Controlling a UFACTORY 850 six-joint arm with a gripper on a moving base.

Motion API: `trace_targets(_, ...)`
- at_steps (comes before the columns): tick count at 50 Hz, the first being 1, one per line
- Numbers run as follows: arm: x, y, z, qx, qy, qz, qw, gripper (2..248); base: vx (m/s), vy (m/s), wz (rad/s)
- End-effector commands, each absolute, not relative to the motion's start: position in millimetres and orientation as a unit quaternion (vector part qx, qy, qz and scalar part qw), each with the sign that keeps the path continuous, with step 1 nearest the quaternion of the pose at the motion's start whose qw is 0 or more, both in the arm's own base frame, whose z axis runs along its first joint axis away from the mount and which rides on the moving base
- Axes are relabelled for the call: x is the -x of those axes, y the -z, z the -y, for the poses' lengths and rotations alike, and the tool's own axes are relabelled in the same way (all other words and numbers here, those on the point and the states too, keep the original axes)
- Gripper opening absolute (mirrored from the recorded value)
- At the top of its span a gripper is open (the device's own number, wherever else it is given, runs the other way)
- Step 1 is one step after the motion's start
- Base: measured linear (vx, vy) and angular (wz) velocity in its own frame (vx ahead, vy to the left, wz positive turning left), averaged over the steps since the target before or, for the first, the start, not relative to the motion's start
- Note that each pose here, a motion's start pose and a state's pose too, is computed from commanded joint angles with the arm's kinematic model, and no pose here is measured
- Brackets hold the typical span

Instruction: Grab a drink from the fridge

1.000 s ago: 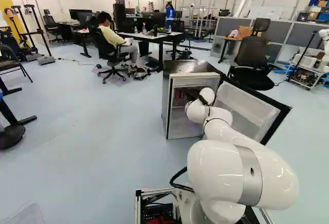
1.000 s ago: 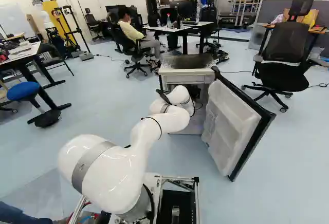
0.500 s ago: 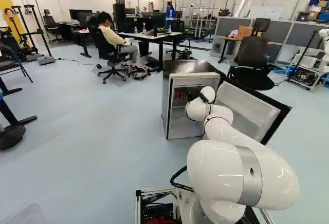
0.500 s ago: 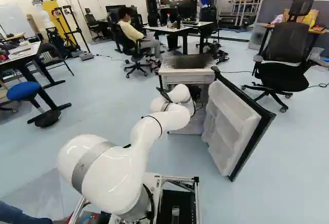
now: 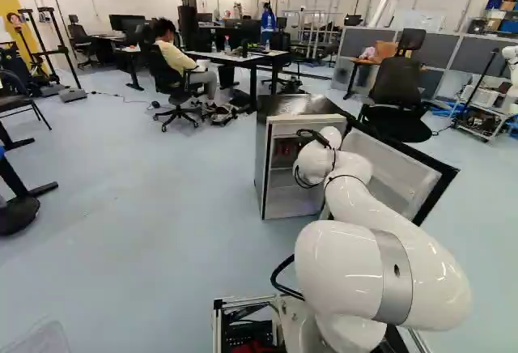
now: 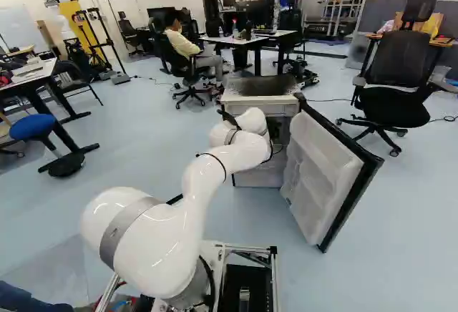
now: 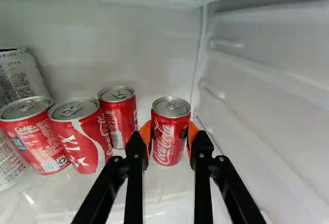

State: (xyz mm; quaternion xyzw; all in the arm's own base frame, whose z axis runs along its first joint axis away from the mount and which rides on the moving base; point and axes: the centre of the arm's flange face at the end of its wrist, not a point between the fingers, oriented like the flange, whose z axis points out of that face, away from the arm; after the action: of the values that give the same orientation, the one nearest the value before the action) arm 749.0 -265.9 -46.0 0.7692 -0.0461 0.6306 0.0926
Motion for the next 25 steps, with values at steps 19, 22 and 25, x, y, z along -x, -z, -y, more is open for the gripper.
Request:
trace_targets(19, -746.4, 44.1, 266.1, -0.773, -0.627, 0.047, 0.092, 92, 0.0, 0.0, 0.0)
trace_targets(22, -745.6, 43.4, 266.1, -0.774, -0.625, 0.048, 0.091, 92, 0.0, 0.0, 0.0)
trace_targets(25, -744.3, 42.5, 265.8, -0.775, -0.623, 0.048, 0.091, 92, 0.0, 0.0, 0.0)
